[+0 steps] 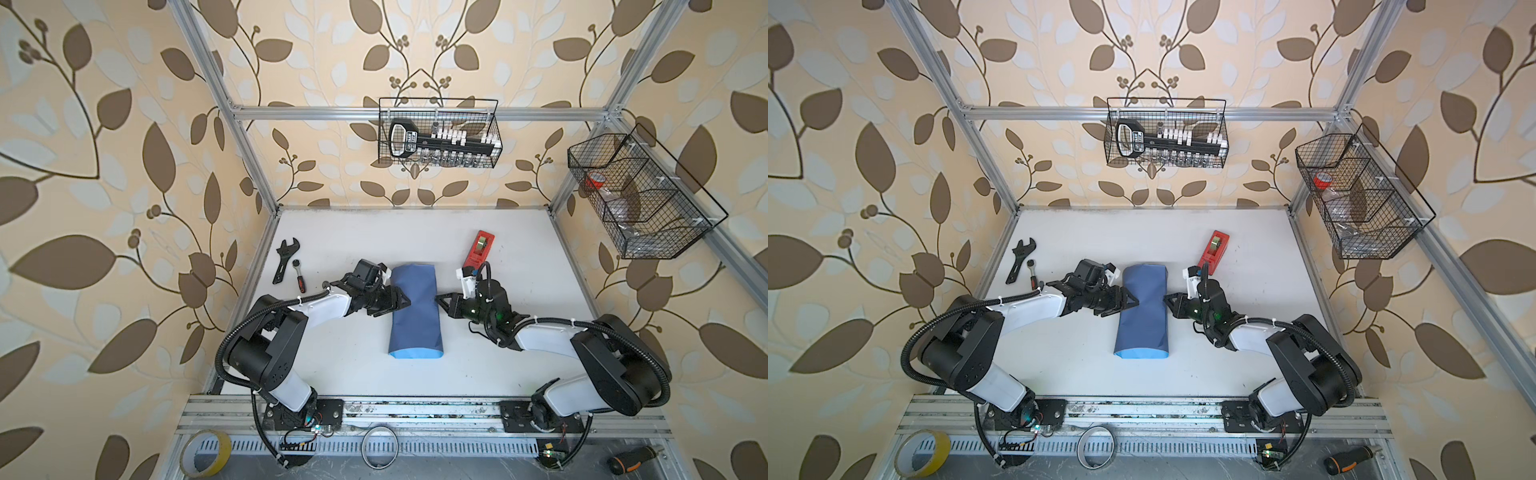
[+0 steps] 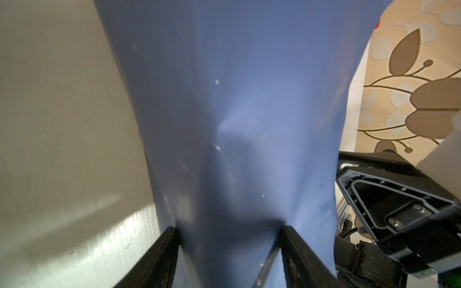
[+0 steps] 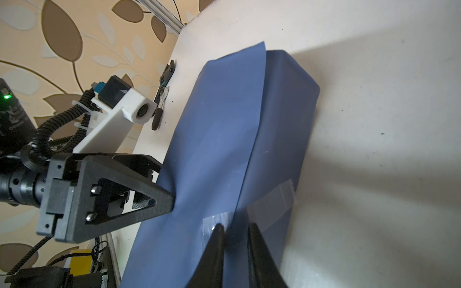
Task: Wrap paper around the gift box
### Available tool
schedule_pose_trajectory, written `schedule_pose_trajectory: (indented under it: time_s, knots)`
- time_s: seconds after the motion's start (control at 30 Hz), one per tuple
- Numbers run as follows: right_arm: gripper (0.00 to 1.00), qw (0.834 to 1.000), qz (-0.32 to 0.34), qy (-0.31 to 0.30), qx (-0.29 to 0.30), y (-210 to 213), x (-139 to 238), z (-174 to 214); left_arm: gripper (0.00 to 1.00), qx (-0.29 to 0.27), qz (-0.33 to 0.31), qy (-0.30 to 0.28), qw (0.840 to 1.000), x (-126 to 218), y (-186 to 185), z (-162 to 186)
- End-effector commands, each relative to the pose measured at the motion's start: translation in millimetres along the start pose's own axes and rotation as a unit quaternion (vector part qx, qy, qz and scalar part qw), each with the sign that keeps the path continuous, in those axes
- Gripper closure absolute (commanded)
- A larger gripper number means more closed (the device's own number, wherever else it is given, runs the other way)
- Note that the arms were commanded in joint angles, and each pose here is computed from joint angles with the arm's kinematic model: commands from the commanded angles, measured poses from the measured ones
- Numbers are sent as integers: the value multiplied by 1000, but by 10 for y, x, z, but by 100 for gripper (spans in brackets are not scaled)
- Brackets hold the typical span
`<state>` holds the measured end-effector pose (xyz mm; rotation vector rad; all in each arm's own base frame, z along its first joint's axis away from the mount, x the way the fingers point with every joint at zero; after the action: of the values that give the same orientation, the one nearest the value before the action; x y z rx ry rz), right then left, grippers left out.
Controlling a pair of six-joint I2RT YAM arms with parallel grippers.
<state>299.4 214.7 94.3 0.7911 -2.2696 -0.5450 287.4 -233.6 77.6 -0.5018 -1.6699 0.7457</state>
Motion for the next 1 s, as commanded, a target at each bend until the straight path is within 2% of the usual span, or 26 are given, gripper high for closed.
schedule_pose_trajectory:
  time_s: [0.0,0.37,0.6,0.97]
  knots:
    - [79,1000,-11,1,10,48,-49,-61,35,35,-123,27,991,-163,652,229]
    - [73,1000,-6,24,6,8,-163,-15,35,35,-122,28,992,-164,647,227]
    - [69,999,-6,51,-17,-34,-232,141,35,35,-121,28,992,-155,639,225]
    - [54,996,-1,76,-40,-139,-289,287,35,33,-120,25,992,-136,611,214]
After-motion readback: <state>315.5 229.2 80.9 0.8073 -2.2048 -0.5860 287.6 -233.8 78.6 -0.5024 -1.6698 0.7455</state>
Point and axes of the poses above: each gripper's point midway between its finger pads, its own x axis back along the fingers, its own y axis along the line the jaws close on, z = x × y, the point moved 2 cm from there along x, back along the fingers, and after that the axes turned 7 degrees about x, right-handed, at the moved point
